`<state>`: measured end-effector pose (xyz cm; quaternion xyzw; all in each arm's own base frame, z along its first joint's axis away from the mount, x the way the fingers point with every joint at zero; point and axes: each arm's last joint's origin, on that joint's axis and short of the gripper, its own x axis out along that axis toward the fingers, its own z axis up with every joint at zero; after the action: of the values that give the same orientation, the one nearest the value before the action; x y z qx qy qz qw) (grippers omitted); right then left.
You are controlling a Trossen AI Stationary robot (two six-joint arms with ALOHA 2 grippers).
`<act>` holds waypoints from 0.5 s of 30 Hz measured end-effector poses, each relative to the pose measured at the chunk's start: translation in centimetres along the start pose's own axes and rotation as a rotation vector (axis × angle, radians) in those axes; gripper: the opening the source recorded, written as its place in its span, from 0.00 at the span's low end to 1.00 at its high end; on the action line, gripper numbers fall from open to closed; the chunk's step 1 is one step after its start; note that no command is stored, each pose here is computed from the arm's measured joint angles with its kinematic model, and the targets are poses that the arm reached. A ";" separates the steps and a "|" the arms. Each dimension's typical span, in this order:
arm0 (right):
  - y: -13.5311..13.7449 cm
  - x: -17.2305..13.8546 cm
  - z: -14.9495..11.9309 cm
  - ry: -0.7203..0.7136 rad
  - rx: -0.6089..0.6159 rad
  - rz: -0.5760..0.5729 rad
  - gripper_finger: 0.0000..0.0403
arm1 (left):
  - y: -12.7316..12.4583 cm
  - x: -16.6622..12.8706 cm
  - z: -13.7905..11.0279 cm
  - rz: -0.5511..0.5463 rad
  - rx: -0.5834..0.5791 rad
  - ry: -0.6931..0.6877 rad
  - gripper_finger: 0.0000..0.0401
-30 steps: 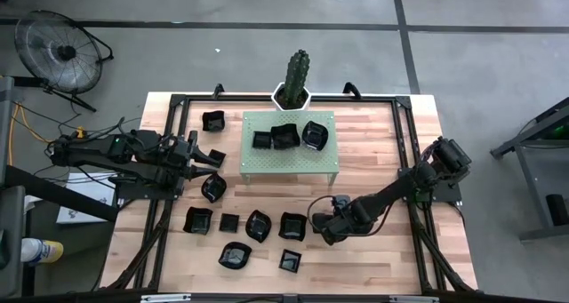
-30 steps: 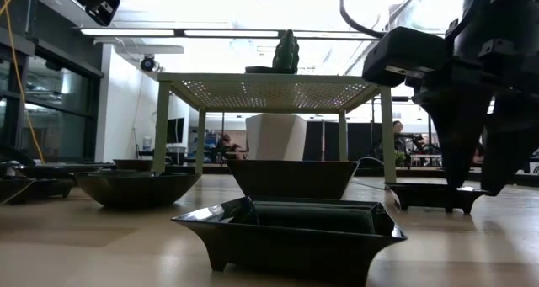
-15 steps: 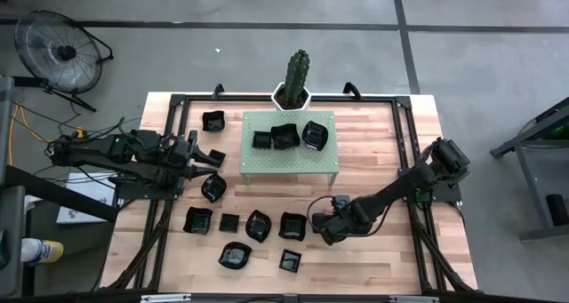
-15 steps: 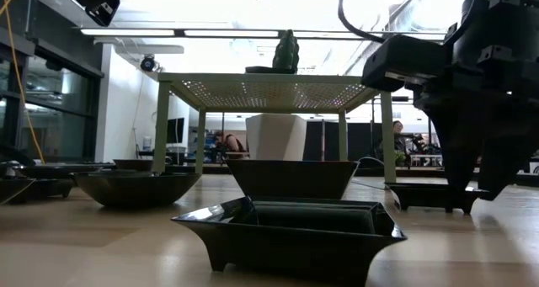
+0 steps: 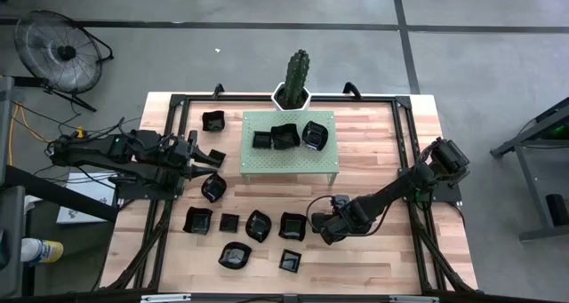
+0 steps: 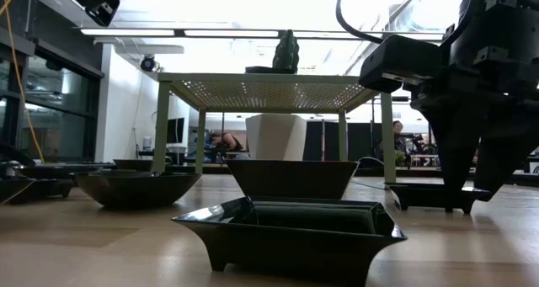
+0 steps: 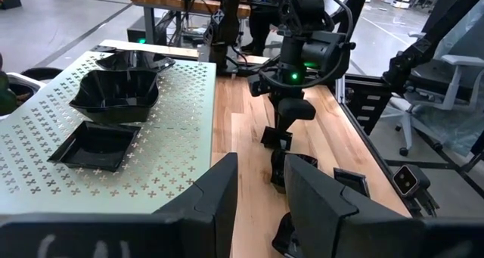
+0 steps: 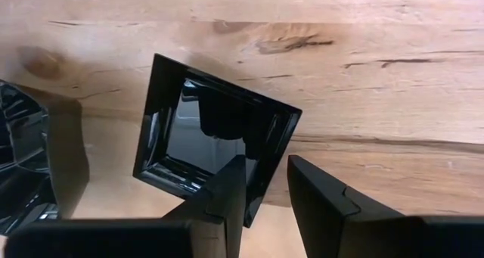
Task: Pick & Place Mini shaped plates
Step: Stack the square plate on top of the square plate on the shelf
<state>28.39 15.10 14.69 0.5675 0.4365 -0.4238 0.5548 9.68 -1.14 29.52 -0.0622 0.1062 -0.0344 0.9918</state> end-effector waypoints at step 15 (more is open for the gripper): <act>0.0 0.0 0.0 0.001 0.000 -0.005 0.23 | 0.0 0.0 0.0 -0.001 0.000 0.000 0.27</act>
<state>28.36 15.09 14.68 0.5665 0.4385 -0.4249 0.5534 9.68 -1.14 29.52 -0.0621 0.1060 -0.0348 0.9918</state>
